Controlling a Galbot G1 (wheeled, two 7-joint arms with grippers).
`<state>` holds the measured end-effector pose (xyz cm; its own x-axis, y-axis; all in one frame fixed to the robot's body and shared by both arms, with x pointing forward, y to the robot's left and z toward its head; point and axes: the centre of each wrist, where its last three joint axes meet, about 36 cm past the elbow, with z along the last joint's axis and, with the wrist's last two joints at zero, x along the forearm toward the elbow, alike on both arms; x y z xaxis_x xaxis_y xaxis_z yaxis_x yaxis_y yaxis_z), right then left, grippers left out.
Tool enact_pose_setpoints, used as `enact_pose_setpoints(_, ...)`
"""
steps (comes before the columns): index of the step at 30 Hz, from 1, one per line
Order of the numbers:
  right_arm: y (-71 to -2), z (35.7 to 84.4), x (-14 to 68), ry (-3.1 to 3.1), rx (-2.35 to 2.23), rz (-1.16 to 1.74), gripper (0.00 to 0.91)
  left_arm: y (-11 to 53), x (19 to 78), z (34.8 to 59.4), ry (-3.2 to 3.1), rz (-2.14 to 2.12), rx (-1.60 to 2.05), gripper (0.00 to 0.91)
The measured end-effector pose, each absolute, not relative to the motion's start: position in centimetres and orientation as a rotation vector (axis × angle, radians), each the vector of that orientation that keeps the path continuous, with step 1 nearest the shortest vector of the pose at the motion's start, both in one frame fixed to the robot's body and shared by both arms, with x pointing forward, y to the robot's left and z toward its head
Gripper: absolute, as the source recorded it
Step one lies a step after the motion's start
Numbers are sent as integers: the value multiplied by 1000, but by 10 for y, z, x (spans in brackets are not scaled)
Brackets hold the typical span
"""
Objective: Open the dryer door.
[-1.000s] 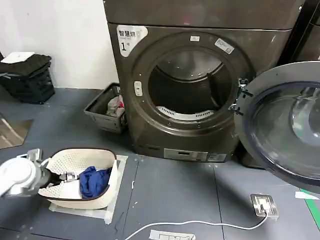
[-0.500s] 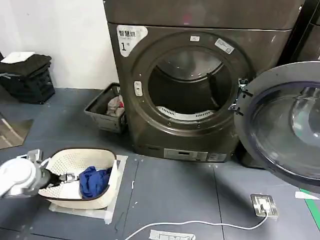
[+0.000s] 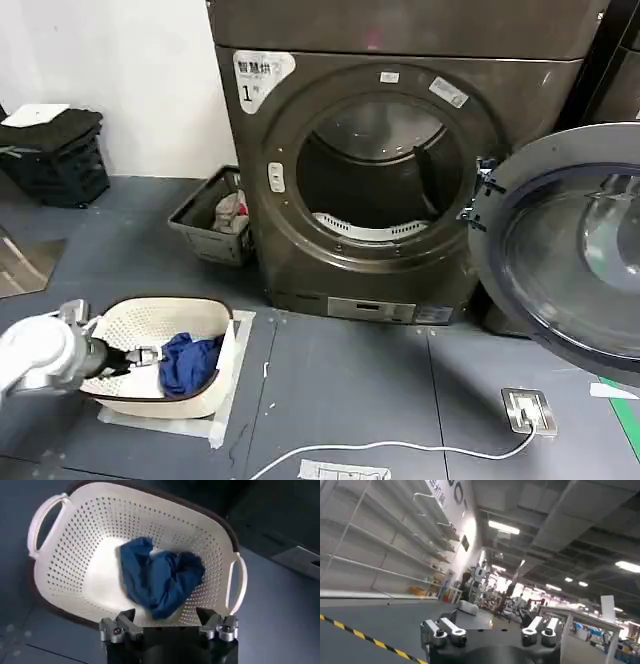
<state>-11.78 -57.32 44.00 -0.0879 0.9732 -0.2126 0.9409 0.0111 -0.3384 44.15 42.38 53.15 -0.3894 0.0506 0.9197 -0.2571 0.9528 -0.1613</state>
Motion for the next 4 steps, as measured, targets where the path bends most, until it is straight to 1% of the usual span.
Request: enact_pose_setpoints(4, -573, 440, -118, -2176, -2063, 615, 907, 422, 442, 531, -1943, 336, 144, 907)
